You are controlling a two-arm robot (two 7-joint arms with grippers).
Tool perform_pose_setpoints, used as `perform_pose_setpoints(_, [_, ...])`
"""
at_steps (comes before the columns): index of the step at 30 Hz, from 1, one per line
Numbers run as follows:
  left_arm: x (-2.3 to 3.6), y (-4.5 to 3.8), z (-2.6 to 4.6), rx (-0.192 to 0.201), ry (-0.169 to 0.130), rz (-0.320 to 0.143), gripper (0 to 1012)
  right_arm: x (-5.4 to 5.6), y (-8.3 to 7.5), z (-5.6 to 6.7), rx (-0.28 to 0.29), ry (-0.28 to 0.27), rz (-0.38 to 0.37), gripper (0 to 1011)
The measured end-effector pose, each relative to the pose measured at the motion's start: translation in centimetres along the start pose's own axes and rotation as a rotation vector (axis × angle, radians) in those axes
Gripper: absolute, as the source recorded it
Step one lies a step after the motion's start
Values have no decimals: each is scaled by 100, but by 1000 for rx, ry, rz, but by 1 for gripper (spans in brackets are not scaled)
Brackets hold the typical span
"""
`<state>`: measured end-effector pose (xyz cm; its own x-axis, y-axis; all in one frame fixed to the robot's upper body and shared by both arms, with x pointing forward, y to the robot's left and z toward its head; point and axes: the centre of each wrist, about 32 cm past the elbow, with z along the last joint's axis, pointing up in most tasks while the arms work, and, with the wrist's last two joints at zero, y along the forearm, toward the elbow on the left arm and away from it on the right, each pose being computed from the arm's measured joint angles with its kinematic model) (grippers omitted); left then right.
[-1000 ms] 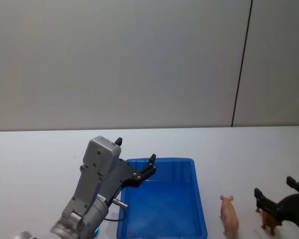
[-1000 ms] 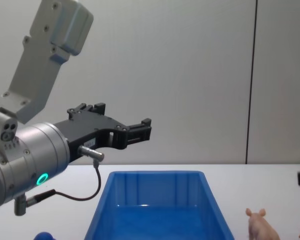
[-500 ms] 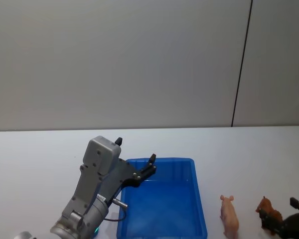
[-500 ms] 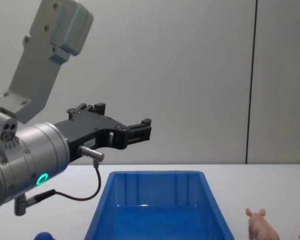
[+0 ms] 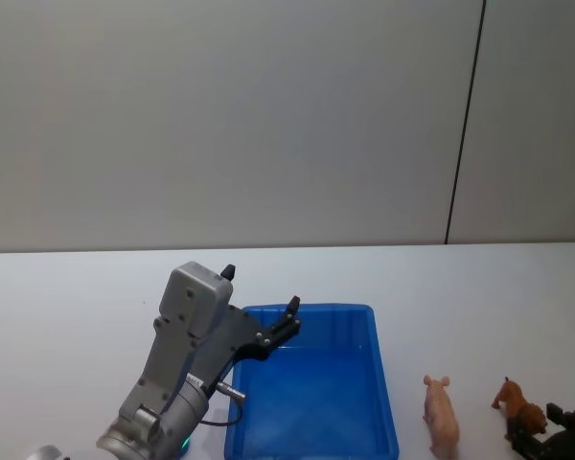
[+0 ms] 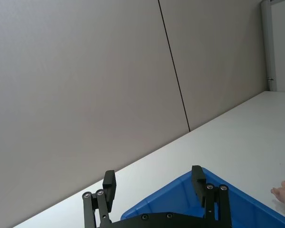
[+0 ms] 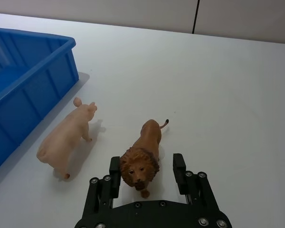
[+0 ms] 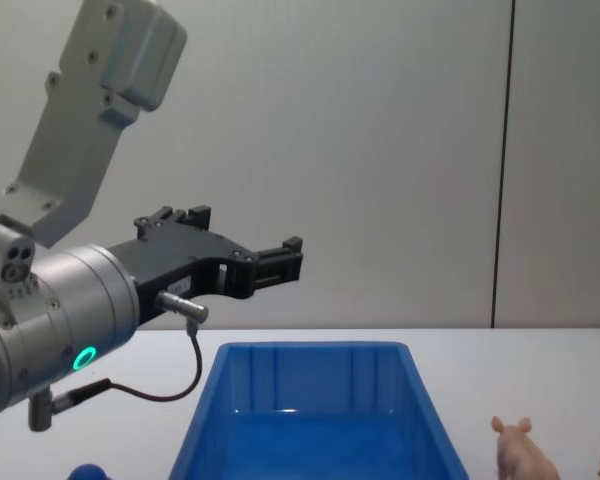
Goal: Pick up the two dolls from the table and place them into the box.
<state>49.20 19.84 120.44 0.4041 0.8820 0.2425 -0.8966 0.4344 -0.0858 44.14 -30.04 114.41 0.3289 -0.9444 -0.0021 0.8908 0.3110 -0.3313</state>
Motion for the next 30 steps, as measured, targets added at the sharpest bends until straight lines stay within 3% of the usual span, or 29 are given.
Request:
perform_pose_setpoints(3, [0,0,0,0,0,0,1003,0,4,-7,-2,4,0,617])
perform_pose_setpoints(7, [0,0,0,0,0,0,1003,-2,6,-9,4,7,1,460])
perform_pose_setpoints(9, [0,0,0,0,0,0,1003,-3,6,-9,11,6,1,438])
perform_pose_setpoints(19, [0,0,0,0,0,0,1003,-33,0,88,92,-27,7,433])
perform_pose_setpoints(30, [0,0,0,0,0,0,1003,-149,59,435,221,-68,91,433])
